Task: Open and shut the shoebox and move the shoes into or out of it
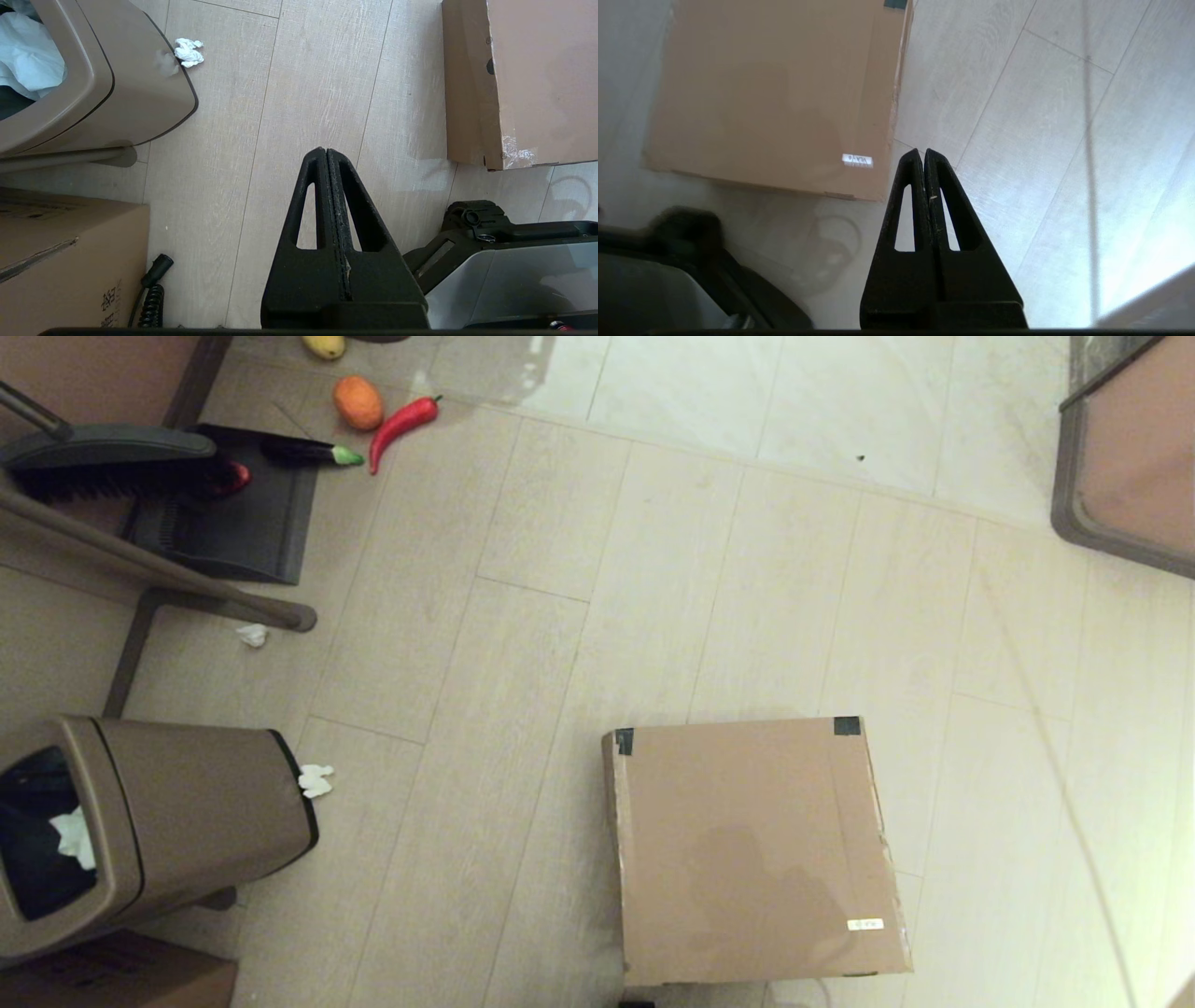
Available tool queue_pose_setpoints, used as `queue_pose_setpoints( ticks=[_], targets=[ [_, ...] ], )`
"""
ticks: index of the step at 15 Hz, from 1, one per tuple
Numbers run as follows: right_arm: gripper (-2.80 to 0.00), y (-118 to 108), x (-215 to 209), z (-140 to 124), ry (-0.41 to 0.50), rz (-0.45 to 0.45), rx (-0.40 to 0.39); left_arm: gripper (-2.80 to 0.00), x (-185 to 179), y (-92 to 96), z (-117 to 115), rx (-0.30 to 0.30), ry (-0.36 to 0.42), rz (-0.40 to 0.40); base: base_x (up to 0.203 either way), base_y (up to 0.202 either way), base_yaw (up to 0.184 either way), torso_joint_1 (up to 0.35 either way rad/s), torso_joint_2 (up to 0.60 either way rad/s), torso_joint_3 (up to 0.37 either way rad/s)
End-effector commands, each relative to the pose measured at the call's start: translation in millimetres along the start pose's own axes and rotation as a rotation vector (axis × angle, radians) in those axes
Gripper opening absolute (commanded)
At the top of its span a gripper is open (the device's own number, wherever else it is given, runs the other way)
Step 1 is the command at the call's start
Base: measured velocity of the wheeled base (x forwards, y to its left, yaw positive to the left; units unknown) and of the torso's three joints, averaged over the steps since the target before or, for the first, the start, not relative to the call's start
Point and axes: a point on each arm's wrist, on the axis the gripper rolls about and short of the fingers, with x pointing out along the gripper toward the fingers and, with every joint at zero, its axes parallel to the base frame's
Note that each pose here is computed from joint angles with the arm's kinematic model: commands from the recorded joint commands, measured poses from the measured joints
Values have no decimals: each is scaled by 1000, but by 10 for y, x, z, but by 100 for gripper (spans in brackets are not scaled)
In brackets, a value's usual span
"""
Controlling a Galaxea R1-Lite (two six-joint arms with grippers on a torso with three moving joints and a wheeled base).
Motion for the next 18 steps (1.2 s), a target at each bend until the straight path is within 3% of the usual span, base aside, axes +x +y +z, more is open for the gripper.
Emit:
queue_pose_setpoints(
  ticks=[1,3,18],
  targets=[
    [-280,0,0,-8,12,-3,3,-280,3,0,1,0,4,1,0,0,0,0,0,0],
    [-280,-5,1,-8,10,-36,105,-280,3,0,1,0,4,0,0,0,0,0,0,0],
    [-280,-4,2,-14,11,-36,50,-280,3,0,2,0,4,0,0,0,0,0,0,0]
  ],
)
